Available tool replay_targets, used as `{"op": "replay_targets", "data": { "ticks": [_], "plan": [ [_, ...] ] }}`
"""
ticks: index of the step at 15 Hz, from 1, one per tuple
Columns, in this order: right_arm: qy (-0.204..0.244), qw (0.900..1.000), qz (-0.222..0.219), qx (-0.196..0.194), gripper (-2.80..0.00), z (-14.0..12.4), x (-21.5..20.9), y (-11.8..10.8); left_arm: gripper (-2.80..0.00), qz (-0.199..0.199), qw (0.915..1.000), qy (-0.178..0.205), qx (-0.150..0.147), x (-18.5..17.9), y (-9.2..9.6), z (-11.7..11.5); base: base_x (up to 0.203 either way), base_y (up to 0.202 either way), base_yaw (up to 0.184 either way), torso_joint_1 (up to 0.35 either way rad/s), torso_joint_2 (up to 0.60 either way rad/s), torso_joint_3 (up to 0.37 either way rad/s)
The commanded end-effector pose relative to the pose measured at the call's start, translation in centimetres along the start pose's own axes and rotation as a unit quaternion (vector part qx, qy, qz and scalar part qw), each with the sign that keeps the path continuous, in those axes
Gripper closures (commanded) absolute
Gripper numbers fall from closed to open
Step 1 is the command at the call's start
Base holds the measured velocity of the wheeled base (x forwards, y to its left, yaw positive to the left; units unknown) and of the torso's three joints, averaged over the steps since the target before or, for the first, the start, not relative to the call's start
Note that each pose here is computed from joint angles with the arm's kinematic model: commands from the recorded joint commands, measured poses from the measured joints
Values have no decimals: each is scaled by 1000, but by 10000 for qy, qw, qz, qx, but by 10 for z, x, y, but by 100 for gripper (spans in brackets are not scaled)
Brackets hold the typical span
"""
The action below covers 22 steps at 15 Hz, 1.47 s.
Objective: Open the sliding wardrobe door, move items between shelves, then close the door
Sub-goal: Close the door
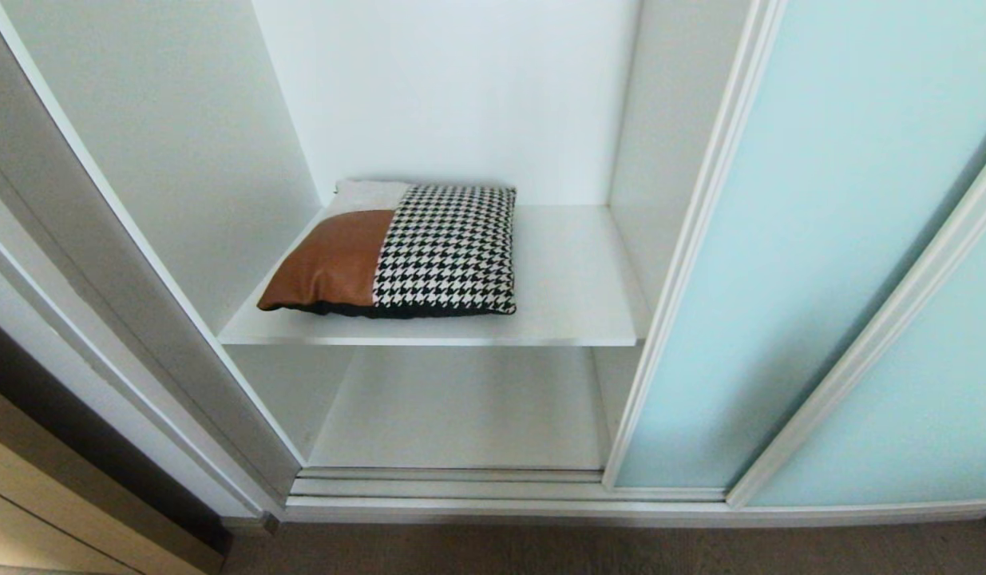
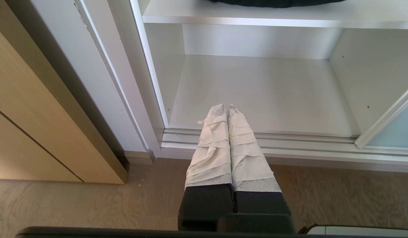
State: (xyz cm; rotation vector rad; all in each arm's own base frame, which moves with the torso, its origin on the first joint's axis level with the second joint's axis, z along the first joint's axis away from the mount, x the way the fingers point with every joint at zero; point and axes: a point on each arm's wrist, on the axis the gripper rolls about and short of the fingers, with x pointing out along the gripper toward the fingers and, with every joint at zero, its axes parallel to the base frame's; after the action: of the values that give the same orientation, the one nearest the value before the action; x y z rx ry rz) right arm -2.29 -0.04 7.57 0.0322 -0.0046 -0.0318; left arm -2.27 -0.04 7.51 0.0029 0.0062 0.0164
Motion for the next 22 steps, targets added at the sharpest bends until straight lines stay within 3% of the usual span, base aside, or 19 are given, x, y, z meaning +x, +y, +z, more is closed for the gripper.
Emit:
{"op": "replay_targets", "data": {
  "ticks": [1, 22],
  "plan": [
    [-3, 10000, -1, 1, 0, 0, 0, 0, 0, 2, 10000, 15, 0, 0, 0, 0, 0, 0, 0, 0, 0, 0],
    [-2, 10000, -1, 0, 0, 0, 0, 0, 0, 2, 10000, 15, 0, 0, 0, 0, 0, 0, 0, 0, 0, 0]
  ]
}}
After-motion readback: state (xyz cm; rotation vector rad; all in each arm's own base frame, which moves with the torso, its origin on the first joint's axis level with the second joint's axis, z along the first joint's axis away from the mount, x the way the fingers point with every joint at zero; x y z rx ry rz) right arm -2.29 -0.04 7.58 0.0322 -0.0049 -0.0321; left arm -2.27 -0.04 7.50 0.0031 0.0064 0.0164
